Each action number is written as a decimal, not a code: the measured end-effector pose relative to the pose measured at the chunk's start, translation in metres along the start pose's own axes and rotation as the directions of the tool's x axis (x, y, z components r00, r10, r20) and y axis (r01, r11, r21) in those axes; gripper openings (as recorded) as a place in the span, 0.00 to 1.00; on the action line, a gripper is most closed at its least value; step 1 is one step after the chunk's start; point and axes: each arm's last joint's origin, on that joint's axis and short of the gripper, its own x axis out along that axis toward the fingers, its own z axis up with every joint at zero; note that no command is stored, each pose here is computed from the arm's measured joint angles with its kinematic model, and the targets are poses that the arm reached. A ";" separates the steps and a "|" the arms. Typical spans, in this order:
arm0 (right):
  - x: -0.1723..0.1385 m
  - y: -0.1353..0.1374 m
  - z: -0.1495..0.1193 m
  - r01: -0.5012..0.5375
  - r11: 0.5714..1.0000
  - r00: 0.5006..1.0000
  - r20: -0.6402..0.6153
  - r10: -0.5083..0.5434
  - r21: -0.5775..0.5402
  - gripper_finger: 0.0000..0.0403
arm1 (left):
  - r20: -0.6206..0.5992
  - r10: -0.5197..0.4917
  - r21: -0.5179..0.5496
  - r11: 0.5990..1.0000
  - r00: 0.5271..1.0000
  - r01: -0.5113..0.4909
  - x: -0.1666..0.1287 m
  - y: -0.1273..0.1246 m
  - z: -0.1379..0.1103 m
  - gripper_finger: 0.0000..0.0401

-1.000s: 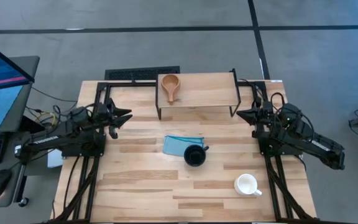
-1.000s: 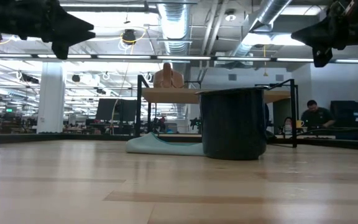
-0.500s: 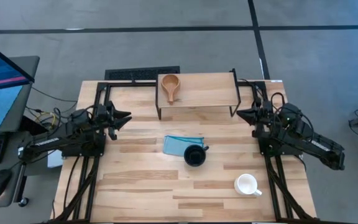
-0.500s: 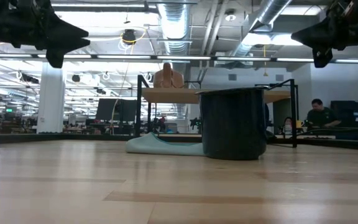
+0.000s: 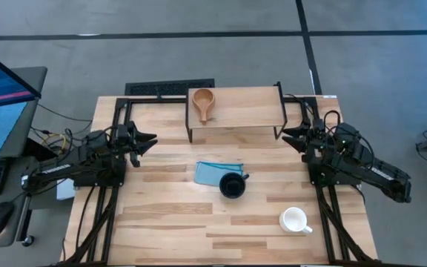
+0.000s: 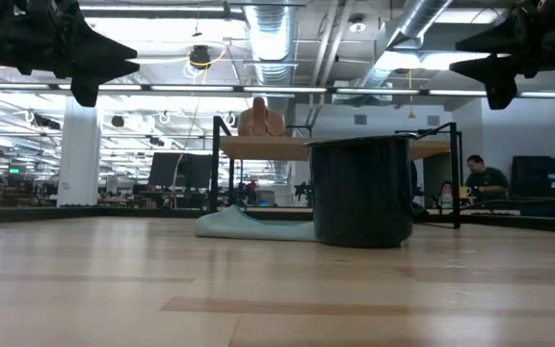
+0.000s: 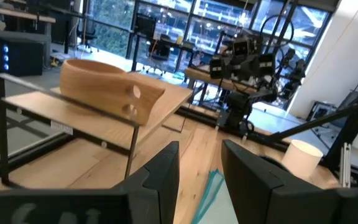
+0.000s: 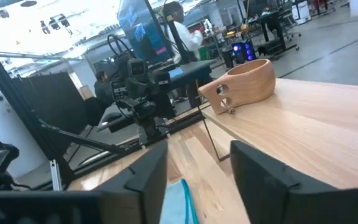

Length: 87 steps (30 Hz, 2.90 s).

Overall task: Stack small to large cups/mugs on shelf
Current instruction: Put the dark blue mug on the shelf

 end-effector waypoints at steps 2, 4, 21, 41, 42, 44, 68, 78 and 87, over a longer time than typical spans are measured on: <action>0.000 0.000 0.000 0.000 0.999 1.000 0.000 0.000 0.046 0.54 | -0.019 0.005 0.000 1.000 1.000 -0.005 0.000 0.001 -0.002 0.27; 0.000 0.000 0.000 0.000 0.993 1.000 0.000 0.000 0.121 0.56 | -0.040 0.010 -0.003 1.000 0.999 -0.011 0.000 0.001 -0.004 0.27; -0.006 0.026 0.054 -0.156 0.988 0.955 0.252 0.156 -0.018 0.55 | -0.028 -0.007 -0.064 0.998 1.000 0.005 0.000 0.000 -0.002 0.27; 0.100 0.076 0.110 -0.333 0.916 0.934 -0.215 0.287 -0.225 0.49 | -0.058 0.002 -0.063 0.998 0.998 -0.006 0.000 0.001 -0.005 0.27; 0.104 0.081 0.115 -0.353 0.905 0.926 -0.227 0.302 -0.236 0.49 | -0.068 0.006 -0.063 0.998 0.998 -0.010 0.000 0.001 -0.006 0.27; 0.111 0.092 0.123 -0.382 0.891 0.912 -0.254 0.321 -0.246 0.48 | -0.080 0.009 -0.063 0.998 0.997 -0.014 0.000 0.002 -0.007 0.27; 0.167 0.167 0.078 -0.382 0.916 0.723 -0.657 0.214 -0.121 0.40 | -0.116 0.017 -0.042 0.999 0.993 -0.022 -0.001 0.003 -0.011 0.27; 0.198 0.166 0.041 -0.398 0.891 0.675 -0.727 0.123 -0.219 0.36 | -0.116 0.017 -0.021 1.000 0.993 -0.019 -0.001 0.003 -0.011 0.27; 0.214 0.153 0.025 -0.484 0.690 0.699 -0.712 -0.064 -0.538 0.34 | -0.144 0.024 0.015 1.000 0.989 -0.022 -0.001 0.003 -0.013 0.27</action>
